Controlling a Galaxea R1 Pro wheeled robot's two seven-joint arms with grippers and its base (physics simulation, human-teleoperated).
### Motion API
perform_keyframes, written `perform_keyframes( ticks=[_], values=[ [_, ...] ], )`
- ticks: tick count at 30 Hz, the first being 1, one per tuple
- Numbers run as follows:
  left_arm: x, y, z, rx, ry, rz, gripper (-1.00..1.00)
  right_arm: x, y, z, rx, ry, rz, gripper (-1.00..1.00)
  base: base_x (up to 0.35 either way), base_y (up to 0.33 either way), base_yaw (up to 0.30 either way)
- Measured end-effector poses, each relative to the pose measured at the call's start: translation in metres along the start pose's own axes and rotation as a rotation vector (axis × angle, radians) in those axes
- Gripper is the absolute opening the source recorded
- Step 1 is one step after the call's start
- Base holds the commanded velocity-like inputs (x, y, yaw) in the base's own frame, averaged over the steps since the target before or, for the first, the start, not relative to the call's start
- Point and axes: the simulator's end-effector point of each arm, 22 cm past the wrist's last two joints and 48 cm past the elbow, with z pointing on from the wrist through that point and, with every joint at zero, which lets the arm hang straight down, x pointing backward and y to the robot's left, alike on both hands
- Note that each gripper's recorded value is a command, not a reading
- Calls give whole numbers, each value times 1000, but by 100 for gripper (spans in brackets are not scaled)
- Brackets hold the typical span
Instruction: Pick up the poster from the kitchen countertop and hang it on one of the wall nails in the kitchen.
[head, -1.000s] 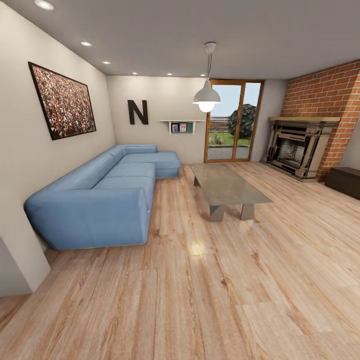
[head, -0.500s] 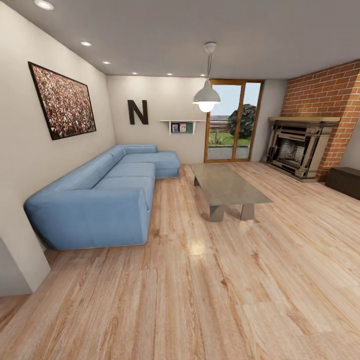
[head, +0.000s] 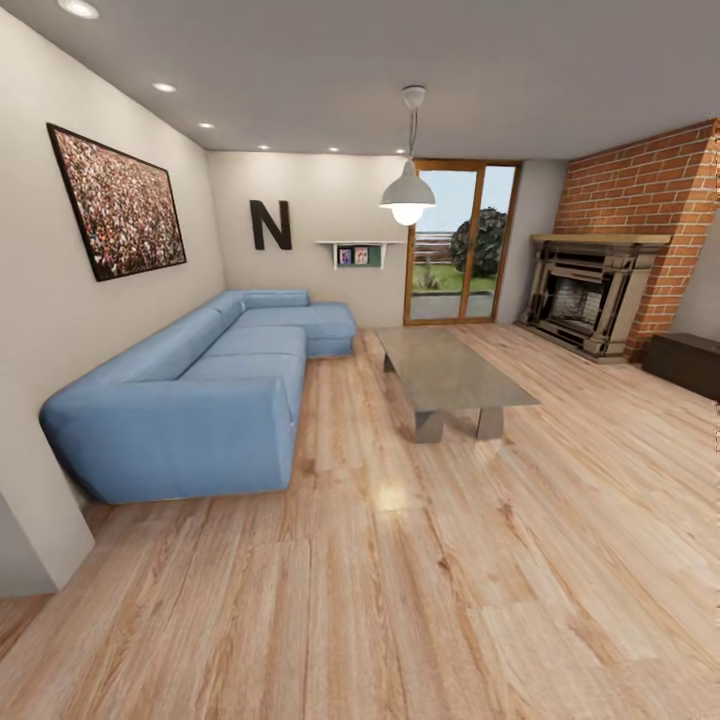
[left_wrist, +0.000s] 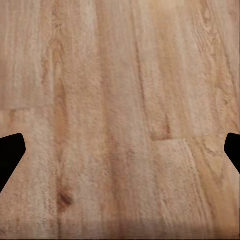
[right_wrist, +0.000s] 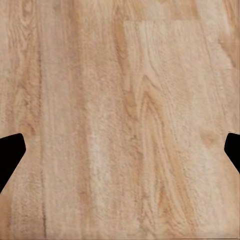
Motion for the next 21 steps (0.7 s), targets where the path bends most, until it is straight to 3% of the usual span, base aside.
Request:
perform_keyframes(
  ticks=[21],
  values=[
    [0, -1, -1, 1, -5, -1, 100, -4, 0, -1, 1, -12, 1, 100, 0, 0, -239]
  ],
)
